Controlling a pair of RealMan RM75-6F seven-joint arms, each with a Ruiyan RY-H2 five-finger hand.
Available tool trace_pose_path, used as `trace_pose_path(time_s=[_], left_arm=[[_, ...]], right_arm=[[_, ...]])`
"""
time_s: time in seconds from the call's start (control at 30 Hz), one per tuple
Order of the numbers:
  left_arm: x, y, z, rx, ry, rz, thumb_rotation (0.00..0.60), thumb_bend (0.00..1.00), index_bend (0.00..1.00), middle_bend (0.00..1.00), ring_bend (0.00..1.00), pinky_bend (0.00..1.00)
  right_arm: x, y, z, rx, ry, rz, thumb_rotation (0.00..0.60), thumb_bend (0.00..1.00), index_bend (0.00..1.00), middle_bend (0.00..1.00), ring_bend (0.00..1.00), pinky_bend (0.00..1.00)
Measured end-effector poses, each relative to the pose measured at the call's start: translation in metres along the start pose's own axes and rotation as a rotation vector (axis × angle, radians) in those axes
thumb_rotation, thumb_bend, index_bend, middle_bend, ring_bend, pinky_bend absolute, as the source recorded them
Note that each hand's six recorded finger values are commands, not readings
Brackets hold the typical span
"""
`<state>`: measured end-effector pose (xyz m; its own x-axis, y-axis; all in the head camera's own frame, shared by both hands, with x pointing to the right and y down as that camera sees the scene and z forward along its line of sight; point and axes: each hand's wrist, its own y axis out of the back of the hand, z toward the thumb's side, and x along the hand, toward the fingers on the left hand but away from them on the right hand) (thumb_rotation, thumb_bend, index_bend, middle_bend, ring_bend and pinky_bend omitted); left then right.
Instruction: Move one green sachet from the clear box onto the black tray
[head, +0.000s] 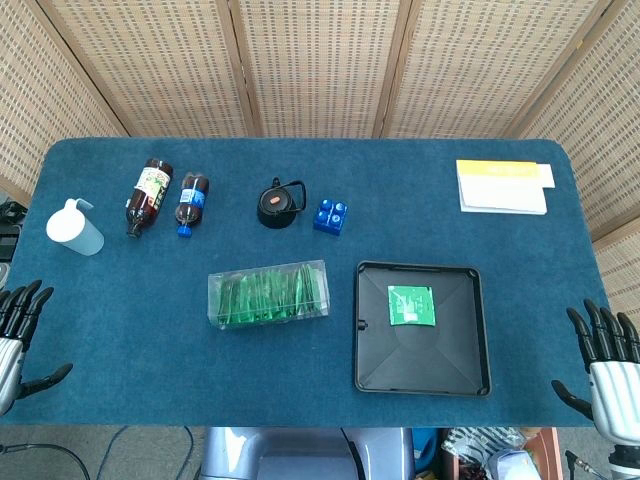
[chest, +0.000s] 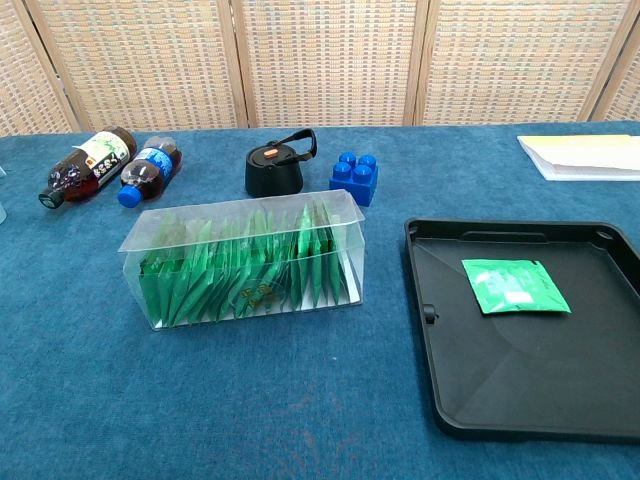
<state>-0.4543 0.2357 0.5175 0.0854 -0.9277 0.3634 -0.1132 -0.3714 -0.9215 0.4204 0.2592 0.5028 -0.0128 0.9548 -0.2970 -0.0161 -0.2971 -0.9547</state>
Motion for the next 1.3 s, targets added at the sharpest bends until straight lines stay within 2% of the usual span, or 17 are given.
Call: trace_pose_path(time_s=[0.27, 0.37, 0.47, 0.67, 0.9, 1.1, 1.3], left_arm=[[0.001, 0.0, -0.001, 0.003, 0.005, 0.0, 0.6, 0.06, 0.0, 0.0, 0.0, 0.0], [0.004, -0.002, -0.001, 0.003, 0.007, -0.002, 0.6, 0.06, 0.0, 0.0, 0.0, 0.0], [0.006, -0.002, -0.002, 0.006, 0.014, -0.003, 0.6, 0.06, 0.0, 0.0, 0.0, 0.0], [0.012, -0.004, -0.006, 0.009, 0.039, -0.008, 0.6, 0.06, 0.0, 0.0, 0.0, 0.0], [0.017, -0.005, -0.013, 0.005, 0.07, -0.011, 0.6, 0.06, 0.0, 0.0, 0.0, 0.0], [0.021, -0.005, -0.019, 0.001, 0.093, -0.015, 0.6, 0.06, 0.0, 0.0, 0.0, 0.0], [0.024, -0.006, -0.024, -0.003, 0.109, -0.023, 0.6, 0.06, 0.0, 0.0, 0.0, 0.0]], right_arm=[[-0.005, 0.0, 0.006, -0.026, 0.041, -0.01, 0.6, 0.0, 0.0, 0.0, 0.0, 0.0], [-0.017, 0.0, 0.017, -0.04, 0.1, -0.009, 0.6, 0.0, 0.0, 0.0, 0.0, 0.0], [-0.037, 0.001, 0.034, -0.056, 0.182, 0.002, 0.6, 0.0, 0.05, 0.0, 0.0, 0.0], [-0.088, 0.004, 0.093, -0.163, 0.39, 0.096, 0.6, 0.0, 0.12, 0.0, 0.0, 0.0], [-0.142, -0.011, 0.185, -0.183, 0.602, 0.268, 0.6, 0.02, 0.16, 0.0, 0.0, 0.0], [-0.163, -0.029, 0.259, -0.209, 0.695, 0.344, 0.6, 0.12, 0.17, 0.0, 0.0, 0.0], [-0.168, -0.045, 0.304, -0.218, 0.719, 0.383, 0.6, 0.18, 0.21, 0.0, 0.0, 0.0]])
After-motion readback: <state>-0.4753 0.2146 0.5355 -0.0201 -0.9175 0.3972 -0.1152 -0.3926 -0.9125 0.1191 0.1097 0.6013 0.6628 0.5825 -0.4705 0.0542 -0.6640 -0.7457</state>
